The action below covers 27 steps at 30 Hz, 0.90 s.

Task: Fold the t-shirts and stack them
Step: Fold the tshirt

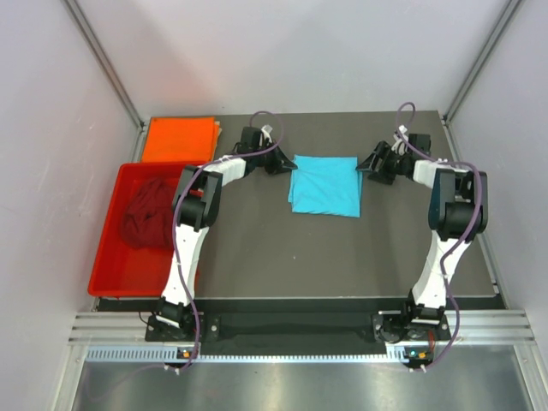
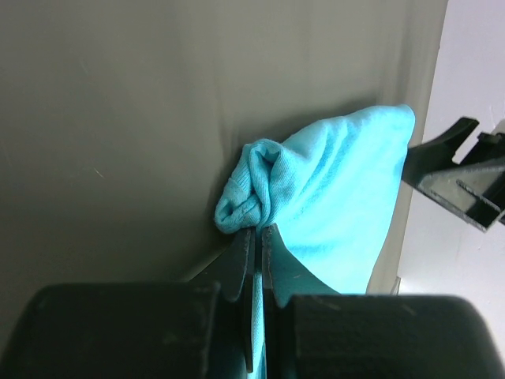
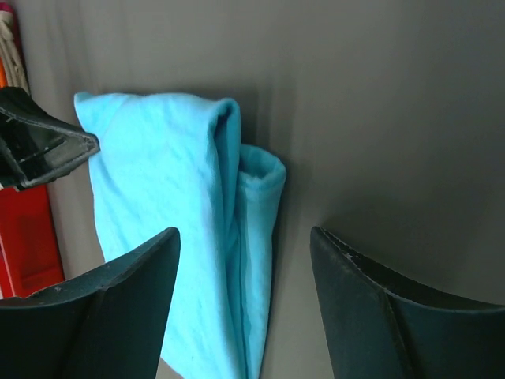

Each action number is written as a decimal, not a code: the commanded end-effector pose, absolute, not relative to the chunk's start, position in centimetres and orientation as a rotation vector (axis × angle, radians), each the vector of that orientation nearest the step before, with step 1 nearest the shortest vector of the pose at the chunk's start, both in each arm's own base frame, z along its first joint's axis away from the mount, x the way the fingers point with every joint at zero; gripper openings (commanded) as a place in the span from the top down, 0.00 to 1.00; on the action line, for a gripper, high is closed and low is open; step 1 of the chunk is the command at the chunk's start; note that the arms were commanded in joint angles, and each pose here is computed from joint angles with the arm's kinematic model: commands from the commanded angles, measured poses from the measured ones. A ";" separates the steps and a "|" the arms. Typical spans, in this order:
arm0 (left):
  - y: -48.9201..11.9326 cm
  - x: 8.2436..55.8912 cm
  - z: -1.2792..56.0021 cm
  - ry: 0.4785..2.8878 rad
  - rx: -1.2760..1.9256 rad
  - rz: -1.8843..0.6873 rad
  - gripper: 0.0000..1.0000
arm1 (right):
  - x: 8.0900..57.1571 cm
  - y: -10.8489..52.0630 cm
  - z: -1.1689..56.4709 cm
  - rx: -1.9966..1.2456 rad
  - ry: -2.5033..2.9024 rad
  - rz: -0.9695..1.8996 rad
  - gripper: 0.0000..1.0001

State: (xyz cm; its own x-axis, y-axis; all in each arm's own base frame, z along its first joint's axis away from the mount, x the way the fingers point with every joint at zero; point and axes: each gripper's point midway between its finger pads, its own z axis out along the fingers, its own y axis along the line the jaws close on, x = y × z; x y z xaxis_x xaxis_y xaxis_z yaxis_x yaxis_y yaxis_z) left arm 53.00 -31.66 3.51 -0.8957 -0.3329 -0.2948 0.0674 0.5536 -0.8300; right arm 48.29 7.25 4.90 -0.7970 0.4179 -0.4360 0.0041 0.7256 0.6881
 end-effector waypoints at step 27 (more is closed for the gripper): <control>-31.4 54.0 4.1 2.352 -0.200 -1.340 1.00 | 51.5 7.3 2.4 0.310 2.342 1.044 0.78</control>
